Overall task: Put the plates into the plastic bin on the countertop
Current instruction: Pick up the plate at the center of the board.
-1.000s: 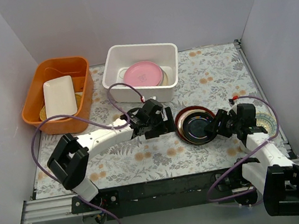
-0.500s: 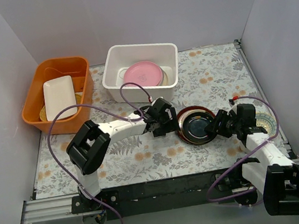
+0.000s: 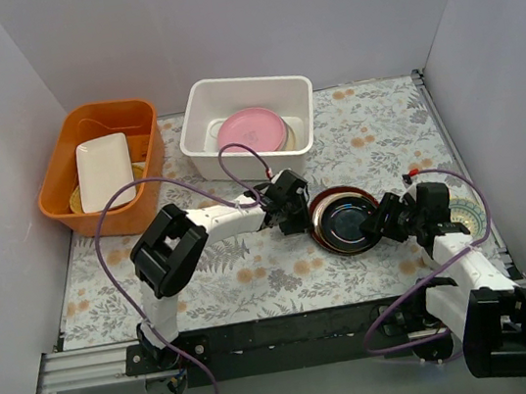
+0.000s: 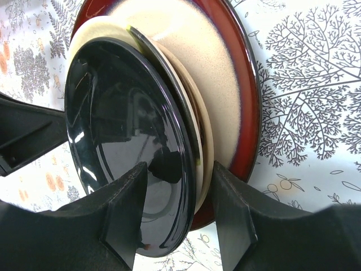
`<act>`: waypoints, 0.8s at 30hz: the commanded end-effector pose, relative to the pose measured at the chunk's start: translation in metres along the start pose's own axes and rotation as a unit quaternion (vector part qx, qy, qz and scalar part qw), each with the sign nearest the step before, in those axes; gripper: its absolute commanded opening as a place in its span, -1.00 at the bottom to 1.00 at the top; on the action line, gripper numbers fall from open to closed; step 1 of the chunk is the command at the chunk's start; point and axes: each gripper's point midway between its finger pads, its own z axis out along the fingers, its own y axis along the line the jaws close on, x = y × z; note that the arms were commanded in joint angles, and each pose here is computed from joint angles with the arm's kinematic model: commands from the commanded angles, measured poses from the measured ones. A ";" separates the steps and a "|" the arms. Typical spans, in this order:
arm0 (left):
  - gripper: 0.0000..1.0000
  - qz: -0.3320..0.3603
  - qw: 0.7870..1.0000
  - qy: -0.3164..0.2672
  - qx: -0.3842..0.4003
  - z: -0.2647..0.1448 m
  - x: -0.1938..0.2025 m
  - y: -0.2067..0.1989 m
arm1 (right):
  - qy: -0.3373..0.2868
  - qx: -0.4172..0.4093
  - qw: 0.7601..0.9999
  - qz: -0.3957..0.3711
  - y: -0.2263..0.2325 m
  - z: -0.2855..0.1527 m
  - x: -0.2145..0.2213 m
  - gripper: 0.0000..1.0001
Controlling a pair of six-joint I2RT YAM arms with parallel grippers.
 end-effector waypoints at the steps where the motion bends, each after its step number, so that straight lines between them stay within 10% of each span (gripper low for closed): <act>1: -0.39 -0.006 1.000 -0.009 0.008 0.003 -0.007 -0.007 | 0.020 0.026 0.999 0.000 -0.015 0.001 0.014 0.13; 8: -1.00 -0.010 1.000 -0.003 0.006 0.009 -0.003 -0.004 | 0.024 0.025 0.999 0.002 -0.016 0.002 0.017 -0.10; 24: -1.00 0.004 1.000 -0.024 -0.020 -0.012 -0.015 0.011 | 0.018 0.025 1.000 0.001 -0.015 0.001 0.014 -0.63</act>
